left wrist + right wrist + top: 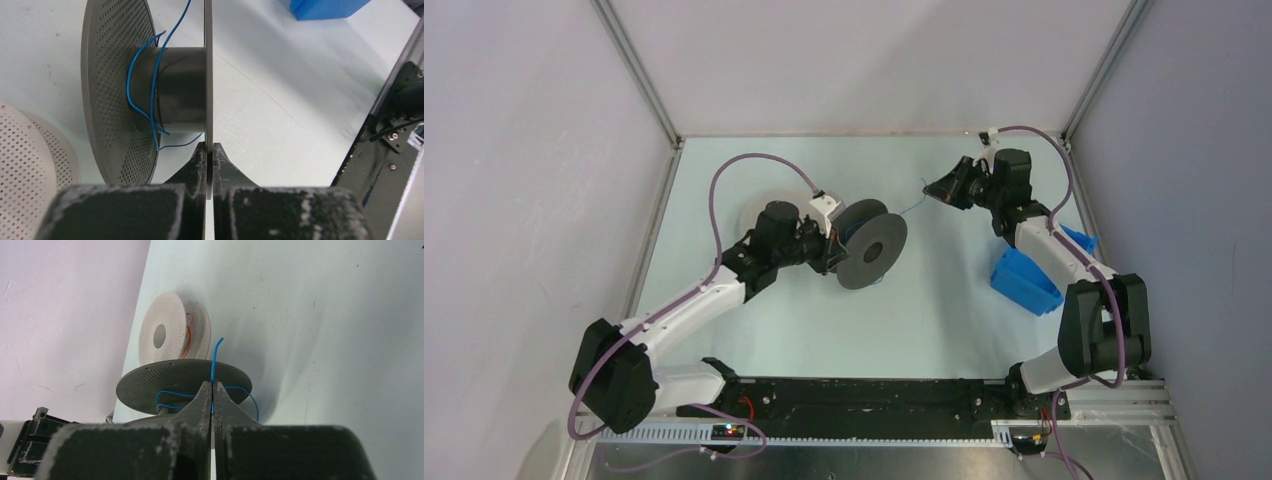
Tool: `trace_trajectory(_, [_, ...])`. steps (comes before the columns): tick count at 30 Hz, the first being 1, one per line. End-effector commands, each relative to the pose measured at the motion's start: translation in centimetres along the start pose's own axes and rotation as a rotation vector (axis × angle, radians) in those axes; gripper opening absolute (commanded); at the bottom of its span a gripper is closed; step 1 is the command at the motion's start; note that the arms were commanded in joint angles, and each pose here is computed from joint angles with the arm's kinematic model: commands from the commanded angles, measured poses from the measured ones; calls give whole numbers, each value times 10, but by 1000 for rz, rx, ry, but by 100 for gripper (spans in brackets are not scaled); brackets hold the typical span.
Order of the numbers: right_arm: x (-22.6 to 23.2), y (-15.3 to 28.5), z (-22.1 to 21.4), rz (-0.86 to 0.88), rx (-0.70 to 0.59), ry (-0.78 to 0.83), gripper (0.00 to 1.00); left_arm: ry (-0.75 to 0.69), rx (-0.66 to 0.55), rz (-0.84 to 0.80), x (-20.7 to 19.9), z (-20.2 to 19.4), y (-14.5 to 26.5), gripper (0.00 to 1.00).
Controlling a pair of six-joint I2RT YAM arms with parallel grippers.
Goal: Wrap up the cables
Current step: Wrap the cable around the cable reel.
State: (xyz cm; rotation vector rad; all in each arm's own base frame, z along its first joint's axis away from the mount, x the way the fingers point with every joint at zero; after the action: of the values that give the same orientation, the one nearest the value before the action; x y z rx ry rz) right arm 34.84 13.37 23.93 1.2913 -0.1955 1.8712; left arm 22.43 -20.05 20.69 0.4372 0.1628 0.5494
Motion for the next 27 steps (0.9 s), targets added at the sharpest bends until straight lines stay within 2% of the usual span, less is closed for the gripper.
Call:
trace_trajectory(1, [6,0,15,44,-42,48,0,44,-136,-62,-4,22,8,0])
trace_trajectory(10, [-18,-15,16,60,8,59,0,188,-270,-189,2,32,17,0])
trace_trajectory(18, [-30,-12,14,34,-10,54,0,311,-355,-170,22,44,36,0])
trace_trajectory(27, [-37,-8,-12,23,35,59,0,535,-419,-178,36,30,26,0])
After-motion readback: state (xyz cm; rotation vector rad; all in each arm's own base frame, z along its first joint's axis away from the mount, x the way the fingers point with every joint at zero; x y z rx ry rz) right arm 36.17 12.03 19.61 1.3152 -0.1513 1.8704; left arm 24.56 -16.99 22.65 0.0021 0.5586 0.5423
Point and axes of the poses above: each gripper's point midway between its finger pads, its own y axis back along the fingers, its own x axis along the line the jaws close on, z = x × y, the point moved 8 cm from there along y, back along the fingers, and after that the axes turned 13 degrees about -y, right-handed, at the moved point
